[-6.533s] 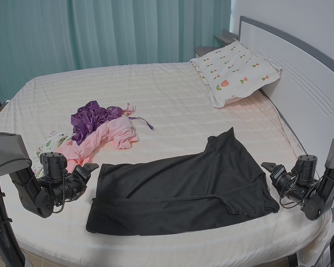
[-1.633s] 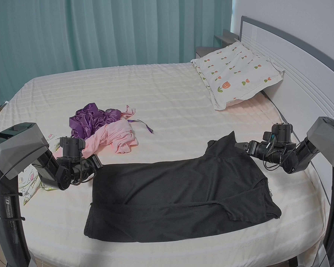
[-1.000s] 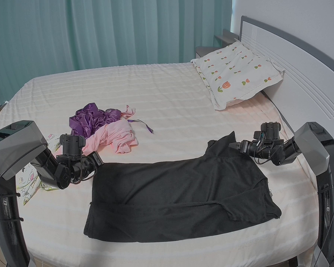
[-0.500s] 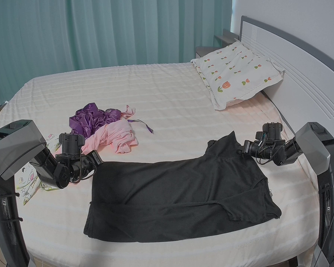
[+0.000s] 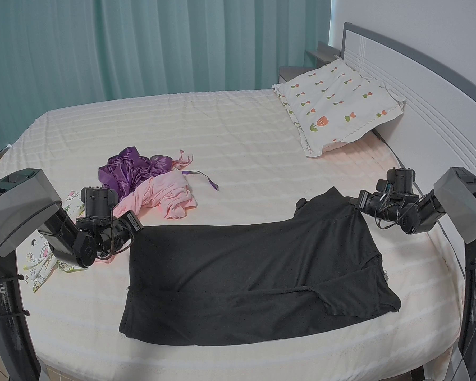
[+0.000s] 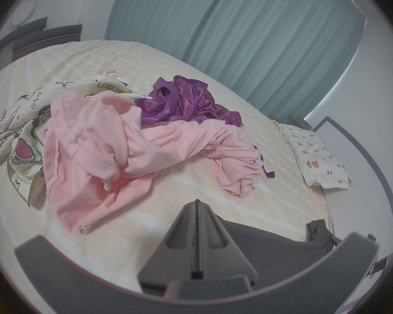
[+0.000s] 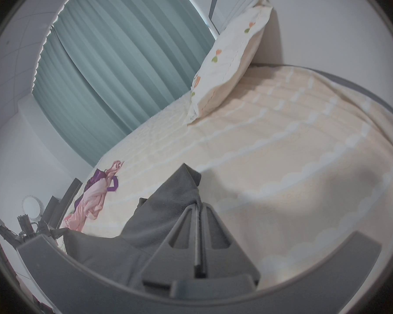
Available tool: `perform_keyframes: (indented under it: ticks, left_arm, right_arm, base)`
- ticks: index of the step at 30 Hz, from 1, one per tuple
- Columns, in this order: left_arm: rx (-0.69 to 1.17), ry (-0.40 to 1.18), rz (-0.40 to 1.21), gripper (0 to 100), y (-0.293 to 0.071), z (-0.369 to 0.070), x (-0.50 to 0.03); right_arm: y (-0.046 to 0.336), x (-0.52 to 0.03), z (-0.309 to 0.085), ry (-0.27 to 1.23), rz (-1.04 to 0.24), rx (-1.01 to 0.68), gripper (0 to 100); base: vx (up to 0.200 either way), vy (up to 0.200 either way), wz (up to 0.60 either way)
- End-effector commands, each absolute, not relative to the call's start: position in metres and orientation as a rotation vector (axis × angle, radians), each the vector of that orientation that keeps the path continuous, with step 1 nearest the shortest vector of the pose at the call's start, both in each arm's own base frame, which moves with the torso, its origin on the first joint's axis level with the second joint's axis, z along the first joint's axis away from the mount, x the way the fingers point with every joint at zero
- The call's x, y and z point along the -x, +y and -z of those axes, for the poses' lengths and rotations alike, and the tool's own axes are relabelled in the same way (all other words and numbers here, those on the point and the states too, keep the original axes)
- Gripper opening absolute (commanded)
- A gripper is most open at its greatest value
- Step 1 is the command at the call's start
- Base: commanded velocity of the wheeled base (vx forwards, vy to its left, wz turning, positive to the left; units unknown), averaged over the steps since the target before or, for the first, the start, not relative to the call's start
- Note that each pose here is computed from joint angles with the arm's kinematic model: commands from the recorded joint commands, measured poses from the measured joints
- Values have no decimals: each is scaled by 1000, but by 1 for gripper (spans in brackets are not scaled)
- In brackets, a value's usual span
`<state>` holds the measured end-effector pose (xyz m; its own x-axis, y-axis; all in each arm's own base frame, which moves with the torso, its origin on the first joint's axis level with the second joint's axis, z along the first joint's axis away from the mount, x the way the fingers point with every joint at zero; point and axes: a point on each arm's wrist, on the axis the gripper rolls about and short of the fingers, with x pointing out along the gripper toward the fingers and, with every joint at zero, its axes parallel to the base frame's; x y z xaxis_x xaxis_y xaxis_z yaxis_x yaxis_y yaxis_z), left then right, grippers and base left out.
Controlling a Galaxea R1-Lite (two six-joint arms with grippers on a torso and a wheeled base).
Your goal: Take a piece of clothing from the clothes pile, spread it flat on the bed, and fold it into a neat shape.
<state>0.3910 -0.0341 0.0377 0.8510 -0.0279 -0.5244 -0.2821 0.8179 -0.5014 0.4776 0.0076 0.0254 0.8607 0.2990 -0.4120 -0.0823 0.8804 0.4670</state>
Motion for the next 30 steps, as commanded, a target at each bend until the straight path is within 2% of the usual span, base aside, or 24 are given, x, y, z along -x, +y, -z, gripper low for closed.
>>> perform_keyframes:
  ticks: [1, 7, 13, 29, 30]
  left_arm:
    - [632, 515, -154, 0, -30, -50, -386]
    - [637, 511, -166, 0, -25, -52, -383]
    - [637, 507, -163, 0, -26, -56, -381]
    - [623, 539, -167, 0, -26, -50, -372]
    - [608, 556, -168, 0, -25, -47, -368]
  right_arm:
    - [-3, -465, -46, 447, -188, -462, 0]
    - [-9, -452, -61, 361, -184, -493, 0]
    - [-13, -445, -72, 346, -186, -496, 0]
    - [-13, -433, -54, 417, -176, -474, 0]
    - [-14, -425, -47, 447, -183, -436, 0]
  base:
    - [0, 0, 0]
    - [0, 0, 0]
    - [0, 0, 0]
    - [0, 0, 0]
    - [0, 0, 0]
